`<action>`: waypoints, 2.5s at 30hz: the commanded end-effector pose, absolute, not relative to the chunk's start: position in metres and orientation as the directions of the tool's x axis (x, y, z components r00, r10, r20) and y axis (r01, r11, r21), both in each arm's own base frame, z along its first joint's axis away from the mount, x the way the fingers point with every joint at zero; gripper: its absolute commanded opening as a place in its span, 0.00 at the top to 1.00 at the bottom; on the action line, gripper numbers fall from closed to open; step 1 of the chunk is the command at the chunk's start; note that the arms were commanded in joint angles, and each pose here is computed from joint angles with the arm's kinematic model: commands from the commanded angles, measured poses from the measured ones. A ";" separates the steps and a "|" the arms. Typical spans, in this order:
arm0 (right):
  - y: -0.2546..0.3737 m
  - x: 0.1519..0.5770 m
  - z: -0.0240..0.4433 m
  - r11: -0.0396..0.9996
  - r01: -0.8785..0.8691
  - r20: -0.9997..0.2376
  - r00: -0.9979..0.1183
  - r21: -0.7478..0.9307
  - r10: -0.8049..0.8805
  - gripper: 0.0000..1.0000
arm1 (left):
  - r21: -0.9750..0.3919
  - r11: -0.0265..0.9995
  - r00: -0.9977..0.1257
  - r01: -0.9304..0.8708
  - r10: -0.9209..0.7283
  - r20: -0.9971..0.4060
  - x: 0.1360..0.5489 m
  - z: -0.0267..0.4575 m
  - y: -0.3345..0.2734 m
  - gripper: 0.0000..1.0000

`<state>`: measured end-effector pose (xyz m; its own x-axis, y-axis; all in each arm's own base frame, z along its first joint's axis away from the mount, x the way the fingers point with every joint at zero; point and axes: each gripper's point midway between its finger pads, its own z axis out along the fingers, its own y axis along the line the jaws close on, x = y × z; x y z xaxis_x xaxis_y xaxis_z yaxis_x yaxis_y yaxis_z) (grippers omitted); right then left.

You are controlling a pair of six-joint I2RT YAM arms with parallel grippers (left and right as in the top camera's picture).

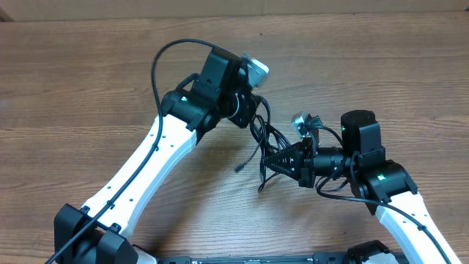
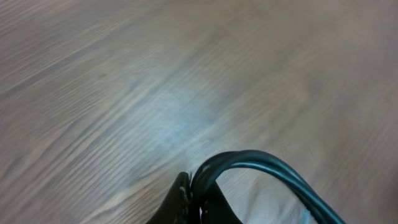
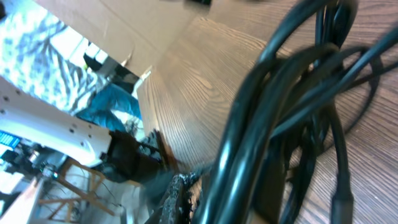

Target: Untangle cables

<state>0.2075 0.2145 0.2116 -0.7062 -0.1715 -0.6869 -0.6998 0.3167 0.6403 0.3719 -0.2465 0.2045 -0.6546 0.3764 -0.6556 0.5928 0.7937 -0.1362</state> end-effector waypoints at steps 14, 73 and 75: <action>0.150 0.250 0.142 0.803 -0.065 -0.367 -0.909 0.592 0.197 0.81 | -0.532 0.811 -0.695 -0.243 -0.528 -0.488 0.440 0.228 -0.121 0.96; 0.055 0.365 0.248 0.913 0.247 -0.902 -0.210 0.324 0.377 0.96 | -0.576 0.073 -0.578 0.814 0.186 -0.794 0.314 0.314 -0.253 0.96; 0.061 0.358 0.226 0.915 0.247 -0.870 -0.306 0.320 0.387 0.89 | -0.561 0.173 -0.587 0.809 0.197 -0.785 0.326 0.302 -0.250 0.96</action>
<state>0.3629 0.0765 0.2381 -0.2927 0.3726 -0.8806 0.1477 0.9275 0.3433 0.3224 -0.2506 0.2967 -0.6346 0.1890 -0.7494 0.7724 0.1232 -0.6231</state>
